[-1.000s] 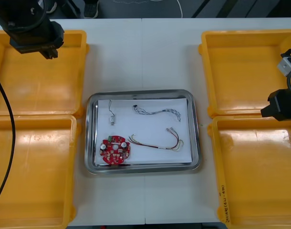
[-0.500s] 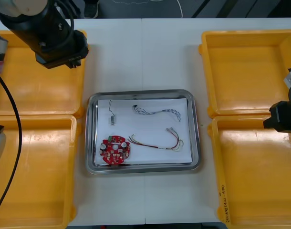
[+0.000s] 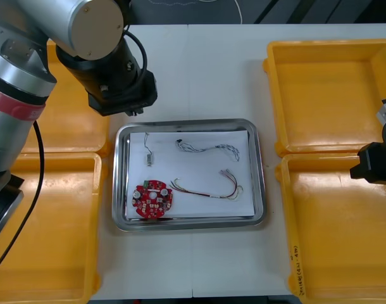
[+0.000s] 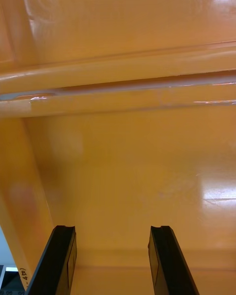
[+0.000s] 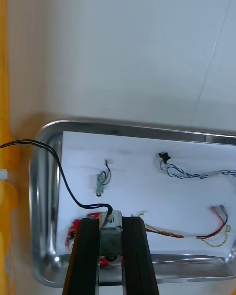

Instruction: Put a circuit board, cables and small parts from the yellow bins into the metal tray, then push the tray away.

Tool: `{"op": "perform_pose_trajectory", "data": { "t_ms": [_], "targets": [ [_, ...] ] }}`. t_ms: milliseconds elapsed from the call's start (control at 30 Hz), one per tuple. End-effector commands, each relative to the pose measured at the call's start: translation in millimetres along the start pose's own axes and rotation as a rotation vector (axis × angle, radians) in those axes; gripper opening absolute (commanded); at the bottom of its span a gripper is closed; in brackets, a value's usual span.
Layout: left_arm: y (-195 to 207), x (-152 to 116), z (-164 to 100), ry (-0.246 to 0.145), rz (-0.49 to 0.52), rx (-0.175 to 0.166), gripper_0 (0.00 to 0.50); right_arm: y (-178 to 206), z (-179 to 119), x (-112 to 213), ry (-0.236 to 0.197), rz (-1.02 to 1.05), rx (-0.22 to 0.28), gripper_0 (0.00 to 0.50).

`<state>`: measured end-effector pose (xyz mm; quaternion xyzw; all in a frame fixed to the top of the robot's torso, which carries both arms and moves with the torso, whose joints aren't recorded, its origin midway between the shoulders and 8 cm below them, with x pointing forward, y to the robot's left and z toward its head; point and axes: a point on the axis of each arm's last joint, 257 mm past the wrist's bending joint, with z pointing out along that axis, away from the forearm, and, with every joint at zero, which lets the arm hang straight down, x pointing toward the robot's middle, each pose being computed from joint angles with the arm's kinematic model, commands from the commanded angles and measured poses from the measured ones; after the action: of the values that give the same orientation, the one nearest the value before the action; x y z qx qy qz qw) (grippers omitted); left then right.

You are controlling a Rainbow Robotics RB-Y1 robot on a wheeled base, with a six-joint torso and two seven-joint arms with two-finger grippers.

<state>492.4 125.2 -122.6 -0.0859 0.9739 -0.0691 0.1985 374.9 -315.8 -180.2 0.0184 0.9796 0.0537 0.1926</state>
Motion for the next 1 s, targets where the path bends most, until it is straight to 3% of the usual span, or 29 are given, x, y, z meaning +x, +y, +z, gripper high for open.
{"op": "perform_pose_trajectory", "data": {
  "t_ms": [33, 233, 367, 667, 1000],
  "targets": [
    [-27.7, 23.1, 4.4, 0.021, 0.027, 0.039, 0.000, -1.6, -6.0, -3.2, -0.035, 0.029, 0.013, 0.428],
    [-36.2, 39.6, 15.9, 0.019, 0.052, 0.040, 0.000, -0.7, -4.4, -2.8, -0.035, 0.020, 0.011, 0.428],
    [-36.8, 51.4, 27.2, 0.025, 0.083, 0.002, 0.000, 1.6, -2.1, -3.2, -0.039, 0.018, 0.006, 0.427],
    [-30.3, 70.6, 48.6, 0.045, 0.111, -0.045, 0.000, 1.7, 2.8, -4.9, -0.051, 0.023, 0.014, 0.427],
    [-42.9, 74.8, 70.5, 0.024, 0.135, -0.023, 0.000, 3.3, 9.8, -2.9, -0.047, 0.012, 0.035, 0.427]
  ]
}}
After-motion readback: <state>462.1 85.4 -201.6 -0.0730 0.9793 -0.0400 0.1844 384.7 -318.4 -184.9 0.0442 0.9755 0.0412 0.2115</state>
